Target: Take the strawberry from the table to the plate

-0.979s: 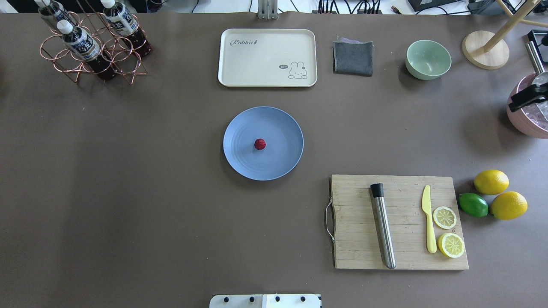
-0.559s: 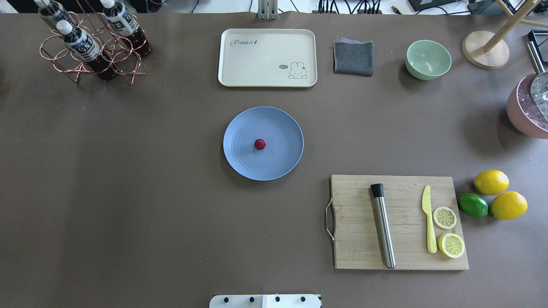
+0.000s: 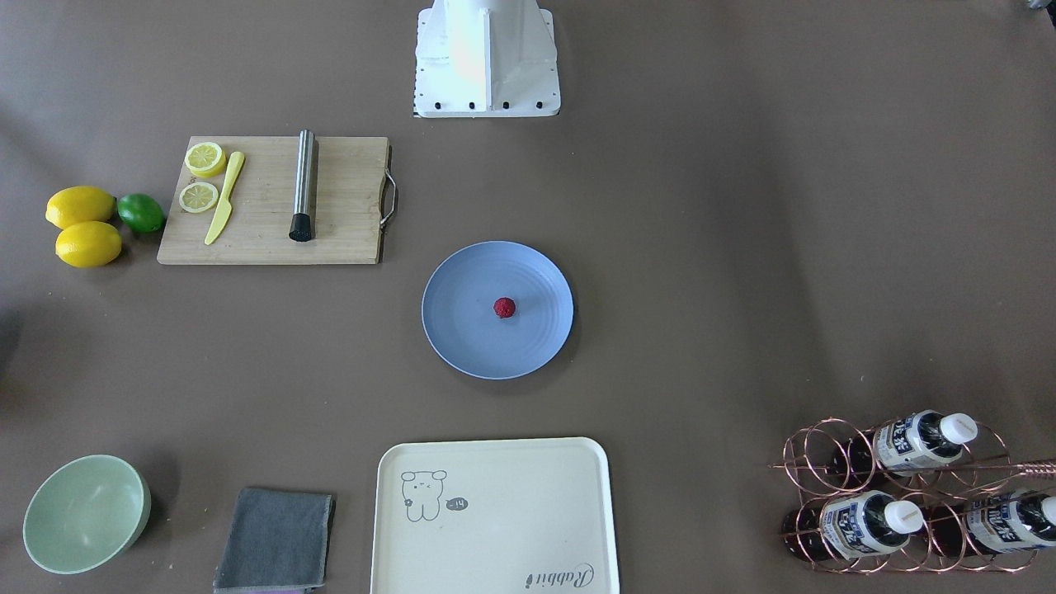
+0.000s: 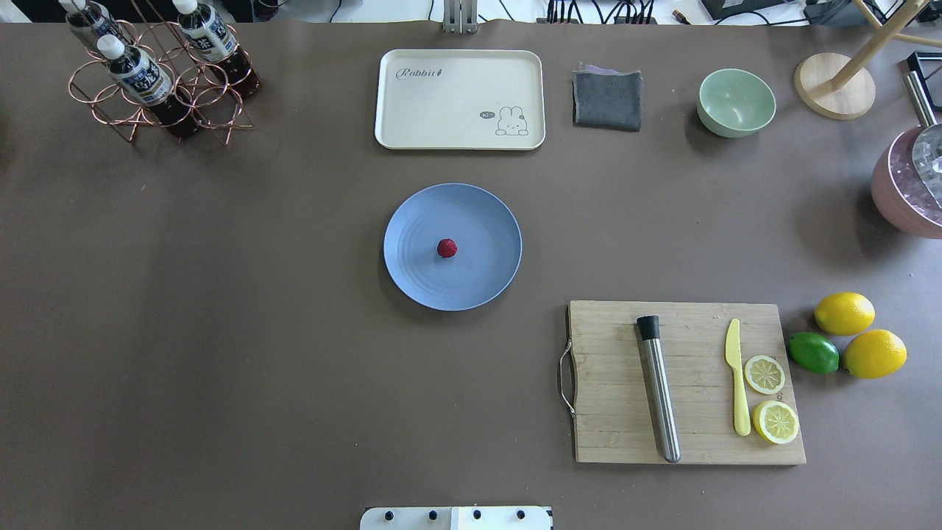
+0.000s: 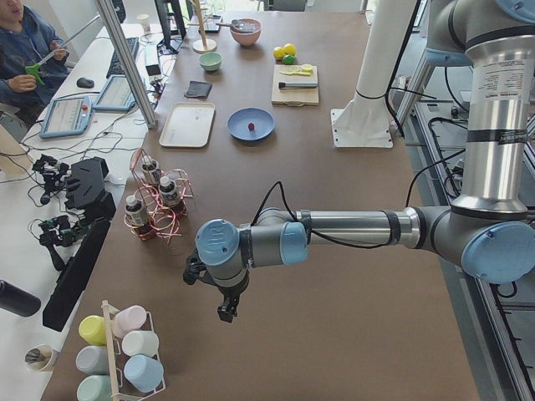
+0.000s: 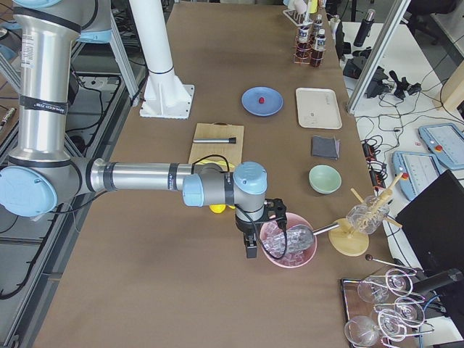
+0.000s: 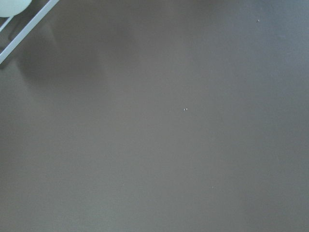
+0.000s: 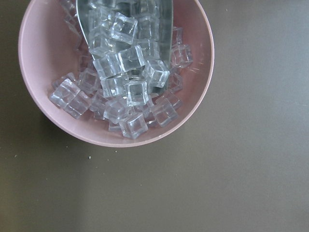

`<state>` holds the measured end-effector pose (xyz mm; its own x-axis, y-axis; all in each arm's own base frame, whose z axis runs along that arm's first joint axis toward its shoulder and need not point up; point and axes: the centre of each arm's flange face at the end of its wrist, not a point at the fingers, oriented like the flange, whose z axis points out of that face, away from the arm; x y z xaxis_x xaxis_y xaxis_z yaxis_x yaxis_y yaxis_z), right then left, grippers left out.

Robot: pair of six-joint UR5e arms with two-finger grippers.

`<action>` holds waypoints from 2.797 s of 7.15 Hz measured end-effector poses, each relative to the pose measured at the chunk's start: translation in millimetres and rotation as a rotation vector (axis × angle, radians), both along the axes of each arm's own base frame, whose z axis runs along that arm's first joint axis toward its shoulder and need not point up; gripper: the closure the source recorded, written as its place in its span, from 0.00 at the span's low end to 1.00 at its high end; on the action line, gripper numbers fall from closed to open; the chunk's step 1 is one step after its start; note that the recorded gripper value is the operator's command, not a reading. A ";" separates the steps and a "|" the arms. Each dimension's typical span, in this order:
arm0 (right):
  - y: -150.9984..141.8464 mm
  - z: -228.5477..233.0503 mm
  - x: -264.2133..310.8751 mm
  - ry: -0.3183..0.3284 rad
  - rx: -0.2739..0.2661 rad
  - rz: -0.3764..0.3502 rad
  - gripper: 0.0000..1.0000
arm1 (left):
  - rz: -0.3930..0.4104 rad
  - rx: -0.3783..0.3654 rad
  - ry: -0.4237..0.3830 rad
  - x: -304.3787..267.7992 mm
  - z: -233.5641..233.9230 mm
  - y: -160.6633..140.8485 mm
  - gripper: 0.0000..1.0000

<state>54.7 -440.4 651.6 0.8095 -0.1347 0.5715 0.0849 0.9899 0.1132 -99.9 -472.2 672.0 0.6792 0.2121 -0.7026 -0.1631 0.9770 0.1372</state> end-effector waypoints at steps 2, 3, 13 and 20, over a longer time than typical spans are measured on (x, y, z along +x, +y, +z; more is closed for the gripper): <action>4.5 5.2 1.1 -0.001 -0.014 0.006 0.00 | -0.015 -0.019 0.000 0.8 2.9 2.6 0.01; 6.3 6.8 1.3 -0.001 -0.017 0.007 0.00 | -0.018 -0.021 0.002 0.9 3.4 3.1 0.01; 8.7 6.5 -1.5 -0.038 -0.023 0.005 0.00 | -0.022 -0.007 0.006 -0.8 -2.9 0.0 0.01; 12.4 9.6 -1.4 -0.037 -0.030 0.004 0.00 | -0.023 -0.013 0.007 -0.9 -1.1 1.4 0.01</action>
